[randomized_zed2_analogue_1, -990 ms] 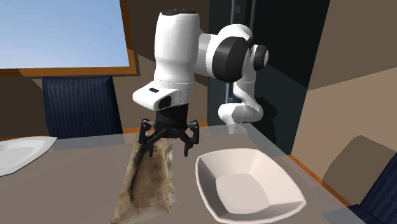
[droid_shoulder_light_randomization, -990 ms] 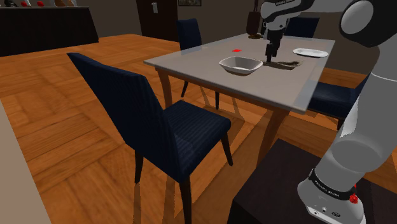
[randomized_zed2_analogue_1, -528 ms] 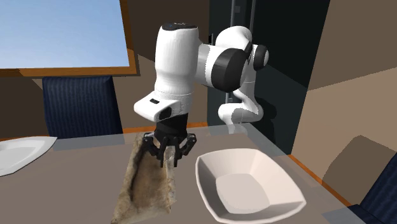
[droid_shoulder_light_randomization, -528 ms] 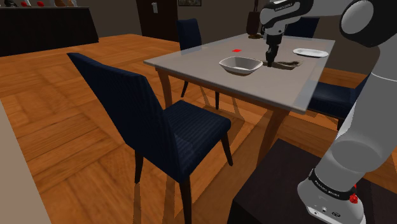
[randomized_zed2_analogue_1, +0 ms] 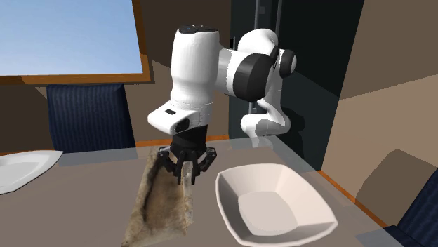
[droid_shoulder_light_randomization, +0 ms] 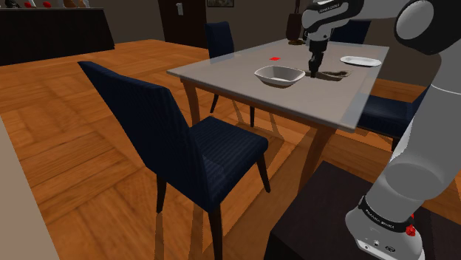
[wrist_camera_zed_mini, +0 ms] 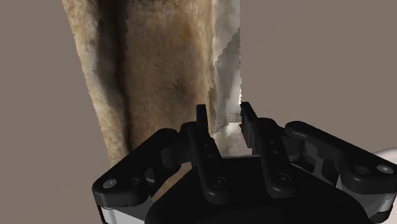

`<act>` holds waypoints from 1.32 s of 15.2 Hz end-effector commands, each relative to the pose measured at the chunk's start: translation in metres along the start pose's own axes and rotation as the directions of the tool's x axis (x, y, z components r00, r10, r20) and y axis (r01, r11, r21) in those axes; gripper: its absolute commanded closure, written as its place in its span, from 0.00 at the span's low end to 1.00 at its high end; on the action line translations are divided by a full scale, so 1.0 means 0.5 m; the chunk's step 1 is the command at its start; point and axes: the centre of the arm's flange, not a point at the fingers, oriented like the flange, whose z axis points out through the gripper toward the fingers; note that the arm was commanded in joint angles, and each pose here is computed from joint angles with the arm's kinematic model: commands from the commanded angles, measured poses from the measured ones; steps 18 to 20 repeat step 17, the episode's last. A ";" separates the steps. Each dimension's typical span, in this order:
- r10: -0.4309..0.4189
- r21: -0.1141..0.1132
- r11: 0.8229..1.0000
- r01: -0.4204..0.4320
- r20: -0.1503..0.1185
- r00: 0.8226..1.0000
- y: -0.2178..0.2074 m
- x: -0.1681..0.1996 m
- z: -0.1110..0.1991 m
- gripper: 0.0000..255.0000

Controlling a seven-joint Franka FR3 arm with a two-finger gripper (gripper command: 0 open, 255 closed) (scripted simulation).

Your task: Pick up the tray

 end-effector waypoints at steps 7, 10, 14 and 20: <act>0.000 0.000 1.000 0.000 0.000 1.000 0.008 -0.005 -0.073 1.00; 0.000 0.000 1.000 0.000 0.000 1.000 0.013 -0.008 -0.104 1.00; 0.000 0.000 1.000 0.000 0.000 1.000 0.018 -0.011 -0.146 1.00; 0.000 0.000 1.000 0.000 0.000 1.000 0.019 -0.012 -0.158 1.00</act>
